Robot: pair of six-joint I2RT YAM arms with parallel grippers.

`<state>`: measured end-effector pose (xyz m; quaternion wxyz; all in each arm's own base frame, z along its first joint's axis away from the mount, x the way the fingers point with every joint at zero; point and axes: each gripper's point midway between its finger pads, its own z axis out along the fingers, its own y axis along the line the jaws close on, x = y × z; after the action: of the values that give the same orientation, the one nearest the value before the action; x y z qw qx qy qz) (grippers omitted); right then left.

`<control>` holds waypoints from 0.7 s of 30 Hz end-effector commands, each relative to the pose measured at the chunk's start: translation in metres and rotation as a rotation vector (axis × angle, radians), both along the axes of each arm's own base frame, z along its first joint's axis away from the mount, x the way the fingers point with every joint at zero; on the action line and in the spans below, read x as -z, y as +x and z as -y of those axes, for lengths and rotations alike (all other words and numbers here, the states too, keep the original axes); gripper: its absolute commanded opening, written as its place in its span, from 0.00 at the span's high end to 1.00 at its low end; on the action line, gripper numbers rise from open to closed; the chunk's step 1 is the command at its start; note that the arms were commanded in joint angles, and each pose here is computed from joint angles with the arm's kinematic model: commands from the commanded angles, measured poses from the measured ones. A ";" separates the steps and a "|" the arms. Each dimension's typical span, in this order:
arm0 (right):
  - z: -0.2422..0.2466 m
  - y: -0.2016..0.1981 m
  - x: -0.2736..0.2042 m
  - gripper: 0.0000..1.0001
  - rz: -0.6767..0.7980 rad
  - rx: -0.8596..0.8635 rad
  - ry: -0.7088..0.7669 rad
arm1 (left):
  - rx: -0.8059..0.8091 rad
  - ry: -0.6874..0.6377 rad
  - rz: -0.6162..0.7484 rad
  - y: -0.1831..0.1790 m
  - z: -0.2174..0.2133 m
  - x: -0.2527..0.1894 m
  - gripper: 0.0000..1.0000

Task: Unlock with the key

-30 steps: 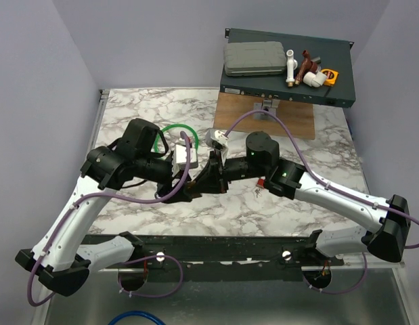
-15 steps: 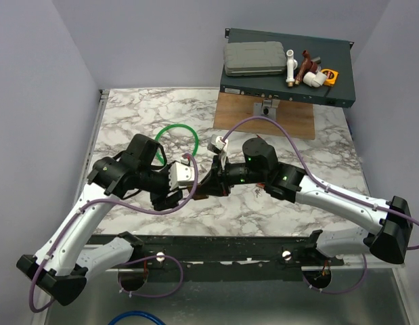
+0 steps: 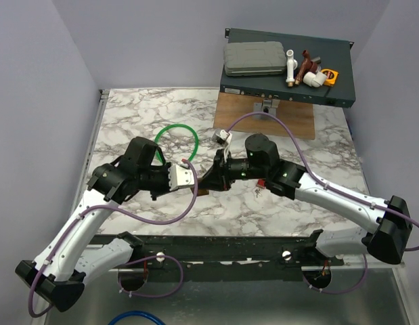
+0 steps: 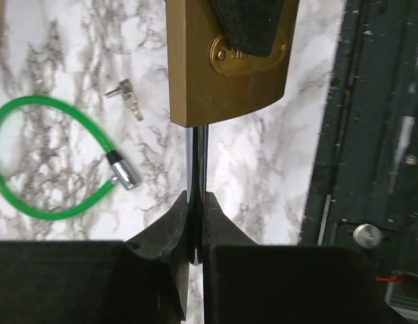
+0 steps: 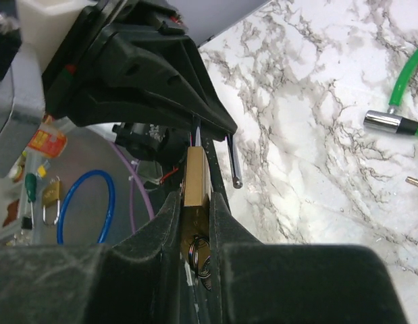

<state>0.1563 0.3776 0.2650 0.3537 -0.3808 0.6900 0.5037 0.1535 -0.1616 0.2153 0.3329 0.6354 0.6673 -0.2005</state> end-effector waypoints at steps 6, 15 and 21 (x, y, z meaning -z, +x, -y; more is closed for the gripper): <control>0.030 0.072 0.028 0.99 -0.311 0.237 0.011 | -0.006 0.095 0.275 0.064 0.019 0.012 0.93; 0.076 0.112 0.067 0.99 -0.467 0.421 0.009 | 0.051 0.131 0.379 0.116 0.080 0.030 0.89; 0.102 0.136 0.089 0.99 -0.500 0.568 -0.005 | 0.085 0.202 0.407 0.142 0.114 0.059 0.82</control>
<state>0.2591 0.2955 0.1902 0.2633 -0.1073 0.8190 0.4984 0.2715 -0.2464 0.1466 0.3484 0.7120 0.6082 -0.0425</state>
